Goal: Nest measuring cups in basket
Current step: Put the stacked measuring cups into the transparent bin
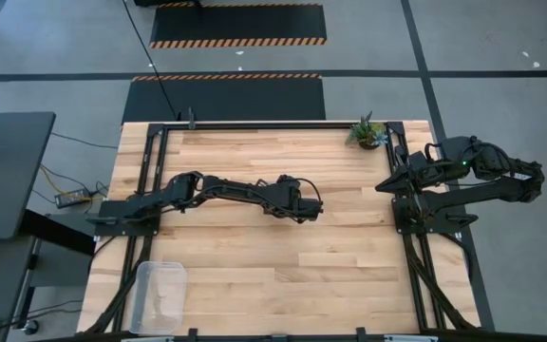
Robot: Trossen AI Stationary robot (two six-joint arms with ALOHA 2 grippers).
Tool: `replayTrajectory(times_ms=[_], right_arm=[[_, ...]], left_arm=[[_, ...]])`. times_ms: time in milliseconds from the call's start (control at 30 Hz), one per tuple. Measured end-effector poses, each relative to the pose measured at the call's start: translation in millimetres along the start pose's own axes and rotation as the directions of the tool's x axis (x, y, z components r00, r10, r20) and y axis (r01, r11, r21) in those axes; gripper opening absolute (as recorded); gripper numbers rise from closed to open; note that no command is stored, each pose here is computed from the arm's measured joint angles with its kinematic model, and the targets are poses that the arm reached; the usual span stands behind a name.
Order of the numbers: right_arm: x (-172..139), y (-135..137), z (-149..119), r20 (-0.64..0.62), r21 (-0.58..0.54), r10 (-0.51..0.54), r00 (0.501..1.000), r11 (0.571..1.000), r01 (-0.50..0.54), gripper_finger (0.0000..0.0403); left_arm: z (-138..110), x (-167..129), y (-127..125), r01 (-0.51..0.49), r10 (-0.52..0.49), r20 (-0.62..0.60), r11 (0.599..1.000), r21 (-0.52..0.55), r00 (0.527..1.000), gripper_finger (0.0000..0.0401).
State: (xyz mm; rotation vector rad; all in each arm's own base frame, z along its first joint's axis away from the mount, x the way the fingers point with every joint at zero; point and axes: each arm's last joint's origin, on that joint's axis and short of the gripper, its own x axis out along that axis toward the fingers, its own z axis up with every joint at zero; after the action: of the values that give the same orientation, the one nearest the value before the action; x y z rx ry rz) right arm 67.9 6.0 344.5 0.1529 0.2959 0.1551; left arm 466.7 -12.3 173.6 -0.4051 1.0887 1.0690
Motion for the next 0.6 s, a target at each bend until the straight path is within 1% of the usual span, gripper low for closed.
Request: replayTrajectory(times_ms=[233,600], right_arm=[[0.0,0.0,0.0,0.000,0.000,0.000,1.000,1.000,0.000,0.0017],[0.0,0.0,0.0,0.000,0.000,0.000,1.000,1.000,0.000,0.0017]], left_arm=[[0.5,-1.0,0.3,0.005,-0.005,-0.004,1.000,-0.001,1.000,0.0078],[0.4,-1.3,0.4,0.005,-0.005,-0.005,1.000,0.001,1.000,0.0077]])
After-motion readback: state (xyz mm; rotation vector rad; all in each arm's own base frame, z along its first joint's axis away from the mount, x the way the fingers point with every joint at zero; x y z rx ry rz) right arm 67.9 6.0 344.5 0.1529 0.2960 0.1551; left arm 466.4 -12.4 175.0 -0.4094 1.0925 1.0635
